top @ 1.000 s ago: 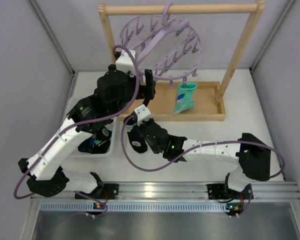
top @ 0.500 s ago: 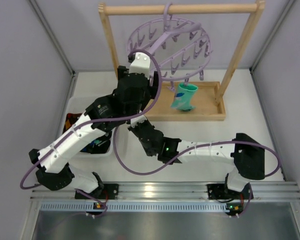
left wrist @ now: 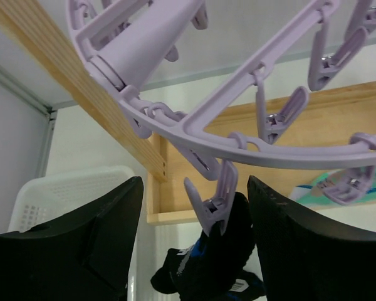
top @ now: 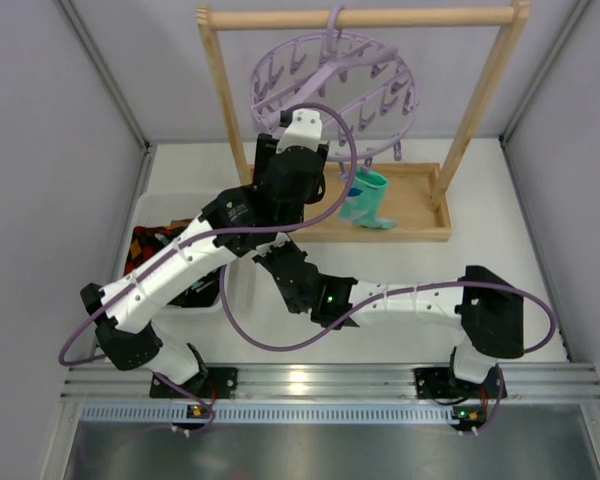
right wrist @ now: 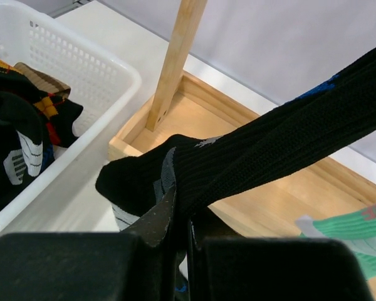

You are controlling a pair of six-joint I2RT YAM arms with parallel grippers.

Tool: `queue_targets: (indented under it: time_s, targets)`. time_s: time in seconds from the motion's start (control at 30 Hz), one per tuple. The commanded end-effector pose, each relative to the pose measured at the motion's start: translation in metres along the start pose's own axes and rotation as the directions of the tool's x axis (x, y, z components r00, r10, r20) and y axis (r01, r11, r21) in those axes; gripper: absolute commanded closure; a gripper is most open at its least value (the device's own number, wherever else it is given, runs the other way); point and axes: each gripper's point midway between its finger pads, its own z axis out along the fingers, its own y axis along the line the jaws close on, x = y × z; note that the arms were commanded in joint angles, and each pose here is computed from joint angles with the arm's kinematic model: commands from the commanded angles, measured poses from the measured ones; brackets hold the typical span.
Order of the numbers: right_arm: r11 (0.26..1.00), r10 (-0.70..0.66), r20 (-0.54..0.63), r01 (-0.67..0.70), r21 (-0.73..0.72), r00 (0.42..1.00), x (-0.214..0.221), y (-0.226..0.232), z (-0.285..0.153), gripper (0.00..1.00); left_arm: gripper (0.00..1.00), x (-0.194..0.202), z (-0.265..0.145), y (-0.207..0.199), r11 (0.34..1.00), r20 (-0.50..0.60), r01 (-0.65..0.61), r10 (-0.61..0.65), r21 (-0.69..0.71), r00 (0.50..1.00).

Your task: Remove the socks clipped to the hanger

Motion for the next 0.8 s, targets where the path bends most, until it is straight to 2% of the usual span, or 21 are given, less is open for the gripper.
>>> queue_targets:
  time_s: [0.0,0.27,0.3,0.4,0.7,0.77]
  targets:
    - [0.999,0.027,0.044,-0.026,-0.032,0.999,-0.023,0.012,-0.008,1.00,0.30,-0.007,0.004,0.010,0.996,0.021,-0.017,0.019,-0.089,1.000]
    - [0.999,0.008,0.049,-0.006,-0.046,0.999,-0.022,0.019,-0.009,1.00,0.33,0.003,0.019,-0.003,0.991,-0.008,-0.072,0.072,-0.117,0.997]
    - [0.999,0.008,0.050,-0.006,-0.046,0.999,-0.023,0.018,-0.010,1.00,0.40,0.001,0.019,-0.002,0.990,-0.004,-0.070,0.070,-0.121,0.998]
    - [0.999,0.004,0.049,-0.002,-0.047,0.999,-0.022,0.018,-0.011,1.00,0.50,0.001,0.021,-0.001,0.988,-0.006,-0.078,0.078,-0.136,0.997]
    - [0.997,-0.003,0.052,0.007,-0.075,0.999,-0.020,0.026,-0.012,1.00,0.51,-0.005,0.030,0.008,0.984,-0.007,-0.081,0.081,-0.161,0.997]
    - [0.997,-0.004,0.051,0.008,-0.080,0.999,-0.020,0.028,-0.012,1.00,0.59,-0.005,0.033,0.009,0.984,-0.008,-0.078,0.078,-0.160,0.997]
